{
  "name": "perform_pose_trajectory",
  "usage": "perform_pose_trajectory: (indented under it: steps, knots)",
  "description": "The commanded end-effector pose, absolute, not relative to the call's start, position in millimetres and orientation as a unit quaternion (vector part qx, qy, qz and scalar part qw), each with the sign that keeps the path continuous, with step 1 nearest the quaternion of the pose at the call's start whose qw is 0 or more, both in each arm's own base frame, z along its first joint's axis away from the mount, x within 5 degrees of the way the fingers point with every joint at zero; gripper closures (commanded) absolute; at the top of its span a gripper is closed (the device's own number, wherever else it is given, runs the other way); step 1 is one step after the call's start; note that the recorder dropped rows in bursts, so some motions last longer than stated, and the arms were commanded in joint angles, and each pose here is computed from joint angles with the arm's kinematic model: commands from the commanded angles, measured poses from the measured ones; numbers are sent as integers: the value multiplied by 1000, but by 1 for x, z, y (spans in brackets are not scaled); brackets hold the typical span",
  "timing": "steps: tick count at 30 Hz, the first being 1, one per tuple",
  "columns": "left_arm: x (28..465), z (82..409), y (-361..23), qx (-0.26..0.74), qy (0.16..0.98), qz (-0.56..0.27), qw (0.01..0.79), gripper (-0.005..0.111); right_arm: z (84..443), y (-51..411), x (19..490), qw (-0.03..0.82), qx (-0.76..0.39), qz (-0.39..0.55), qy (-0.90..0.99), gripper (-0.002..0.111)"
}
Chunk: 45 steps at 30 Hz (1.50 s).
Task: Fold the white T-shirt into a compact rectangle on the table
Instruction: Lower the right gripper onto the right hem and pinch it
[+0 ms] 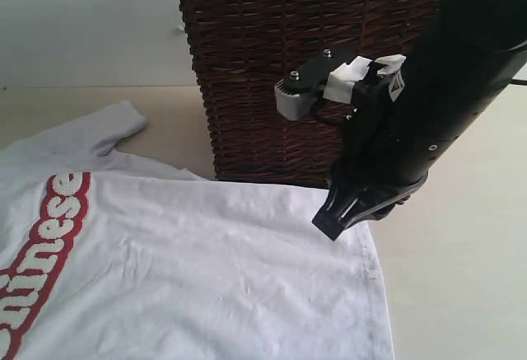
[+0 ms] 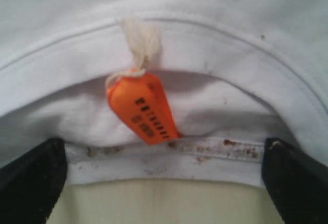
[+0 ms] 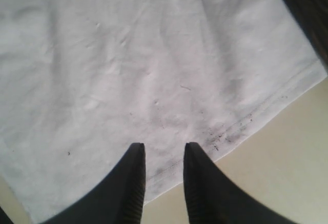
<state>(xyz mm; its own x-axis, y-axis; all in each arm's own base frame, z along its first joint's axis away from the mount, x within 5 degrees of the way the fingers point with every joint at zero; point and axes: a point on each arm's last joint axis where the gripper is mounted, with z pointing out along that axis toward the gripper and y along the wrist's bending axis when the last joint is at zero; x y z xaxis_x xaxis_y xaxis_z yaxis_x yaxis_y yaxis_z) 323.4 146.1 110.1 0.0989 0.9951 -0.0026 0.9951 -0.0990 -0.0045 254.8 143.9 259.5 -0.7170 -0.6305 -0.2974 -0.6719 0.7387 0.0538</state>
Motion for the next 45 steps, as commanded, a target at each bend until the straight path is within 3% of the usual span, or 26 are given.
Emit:
perform_pose_trajectory:
  steps: [1, 4, 10, 14, 24, 33, 39, 45]
  knots:
    - [320, 94, 146, -741, -671, 23, 7, 1, 262, 143, 256, 140, -371, 74, 915, 80]
    - [320, 94, 146, -741, -671, 23, 7, 1, 263, 144, 258, 151, -376, 73, 911, 74]
    - [320, 94, 146, -741, -671, 23, 7, 1, 263, 144, 258, 151, -377, 73, 911, 35]
    - [320, 94, 146, -741, -671, 23, 7, 1, 262, 142, 258, 149, -405, 60, 900, 24]
    - [320, 94, 146, -741, -671, 23, 7, 1, 252, 143, 254, 119, -526, 55, 840, 23]
    - [320, 94, 146, -741, -671, 23, 7, 1, 199, 135, 256, 30, -596, 18, 802, 23]
    - [320, 94, 146, -741, -671, 23, 7, 1, 179, 138, 260, 4, -601, 26, 799, 23]
    - [320, 94, 146, -741, -671, 23, 7, 1, 149, 137, 277, 7, -634, -24, 773, 23]
